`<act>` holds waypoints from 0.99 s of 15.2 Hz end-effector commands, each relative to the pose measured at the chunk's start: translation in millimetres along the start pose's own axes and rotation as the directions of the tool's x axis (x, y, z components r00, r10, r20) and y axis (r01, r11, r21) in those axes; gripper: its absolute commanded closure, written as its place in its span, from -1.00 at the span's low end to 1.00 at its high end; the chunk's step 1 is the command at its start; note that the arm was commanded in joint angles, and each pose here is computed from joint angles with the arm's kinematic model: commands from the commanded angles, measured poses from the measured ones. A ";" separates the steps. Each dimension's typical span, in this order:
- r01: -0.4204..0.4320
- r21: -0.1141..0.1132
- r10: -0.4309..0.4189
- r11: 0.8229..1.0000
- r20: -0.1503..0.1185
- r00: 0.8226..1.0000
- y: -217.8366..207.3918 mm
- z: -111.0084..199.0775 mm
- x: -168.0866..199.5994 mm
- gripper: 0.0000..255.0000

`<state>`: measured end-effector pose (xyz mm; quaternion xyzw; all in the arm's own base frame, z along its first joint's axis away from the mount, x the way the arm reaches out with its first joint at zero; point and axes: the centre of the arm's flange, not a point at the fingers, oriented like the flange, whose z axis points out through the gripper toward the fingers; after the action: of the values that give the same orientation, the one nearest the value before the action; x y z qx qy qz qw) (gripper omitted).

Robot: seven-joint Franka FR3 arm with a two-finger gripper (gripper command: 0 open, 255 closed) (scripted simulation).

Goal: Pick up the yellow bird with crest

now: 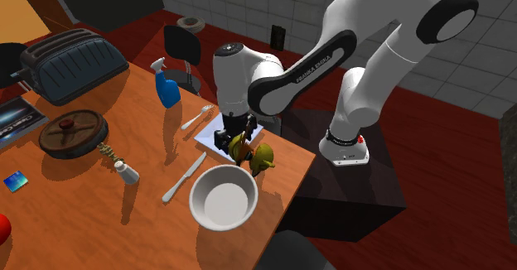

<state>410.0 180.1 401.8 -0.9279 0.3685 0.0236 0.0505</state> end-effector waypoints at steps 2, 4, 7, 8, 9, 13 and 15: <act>0.000 0.001 0.000 1.000 0.000 1.000 -0.6 13.8 1.5 -1.00; 0.000 0.001 0.000 1.000 0.000 1.000 -0.3 14.4 1.1 1.00; 0.000 0.001 0.000 1.000 0.000 1.000 -0.2 14.7 0.7 1.00; 0.000 0.001 0.000 1.000 0.000 1.000 -0.2 14.7 0.8 1.00; 0.000 0.001 0.000 1.000 0.000 1.000 0.0 14.9 1.0 1.00; 0.000 0.001 0.000 1.000 0.000 1.000 -0.6 13.8 1.5 1.00; 0.000 0.001 0.000 1.000 0.000 1.000 -1.3 3.3 0.6 1.00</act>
<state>411.5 181.3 395.3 -0.9278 0.3688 0.0231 0.0509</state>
